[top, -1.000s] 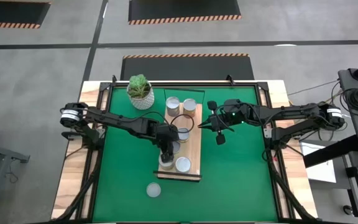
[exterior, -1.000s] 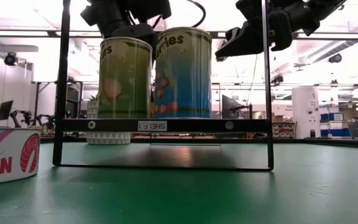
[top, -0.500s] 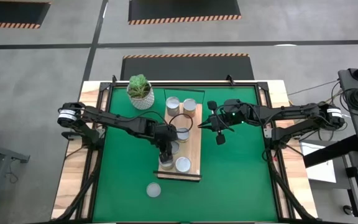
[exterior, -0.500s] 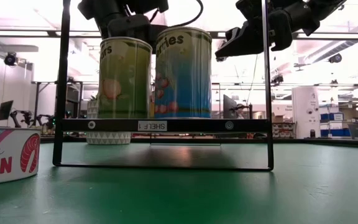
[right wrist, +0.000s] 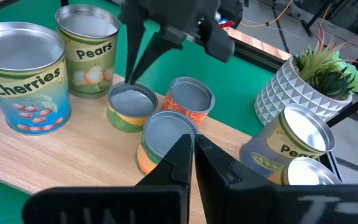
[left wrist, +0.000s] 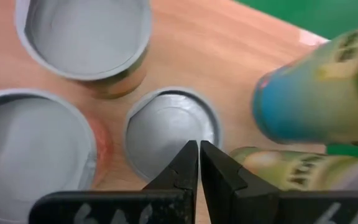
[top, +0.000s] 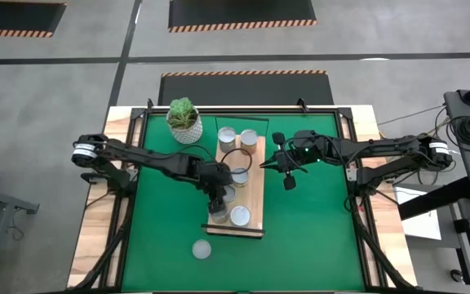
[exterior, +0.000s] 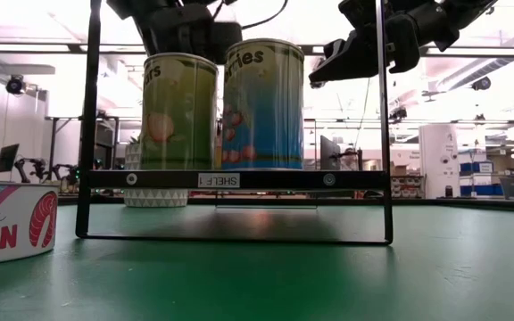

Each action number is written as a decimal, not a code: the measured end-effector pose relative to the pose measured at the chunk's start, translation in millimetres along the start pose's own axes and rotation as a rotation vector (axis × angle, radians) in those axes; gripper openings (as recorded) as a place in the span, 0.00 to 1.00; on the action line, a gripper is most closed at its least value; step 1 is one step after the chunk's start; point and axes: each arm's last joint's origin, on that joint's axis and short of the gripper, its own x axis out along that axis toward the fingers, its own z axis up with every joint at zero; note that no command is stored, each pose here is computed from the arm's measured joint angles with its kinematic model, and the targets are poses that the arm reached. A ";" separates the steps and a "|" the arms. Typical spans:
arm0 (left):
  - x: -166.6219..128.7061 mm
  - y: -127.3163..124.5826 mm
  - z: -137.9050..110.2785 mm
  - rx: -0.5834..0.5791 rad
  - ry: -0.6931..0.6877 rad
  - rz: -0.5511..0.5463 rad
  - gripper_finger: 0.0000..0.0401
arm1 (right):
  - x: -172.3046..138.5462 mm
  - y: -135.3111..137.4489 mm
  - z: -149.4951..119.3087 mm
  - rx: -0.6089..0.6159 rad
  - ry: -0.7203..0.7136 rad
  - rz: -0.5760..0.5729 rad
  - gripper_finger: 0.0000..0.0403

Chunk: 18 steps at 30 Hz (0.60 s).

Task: Pick and place cans onto a shelf
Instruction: Adjust the canned mushroom on the shelf

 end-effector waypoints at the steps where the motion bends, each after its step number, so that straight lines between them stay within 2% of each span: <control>1: -2.9 -1.7 -0.1 0.011 -0.007 -0.005 0.00 | 0.0 0.0 0.0 0.000 0.000 0.000 0.02; 11: -44.0 -11.4 -0.9 0.211 -0.158 0.071 0.00 | 0.0 0.0 0.0 0.000 0.000 -0.001 0.02; 18: -56.7 -7.8 -14.5 0.325 -0.285 0.061 0.00 | 0.0 0.0 0.0 0.000 0.000 -0.001 0.02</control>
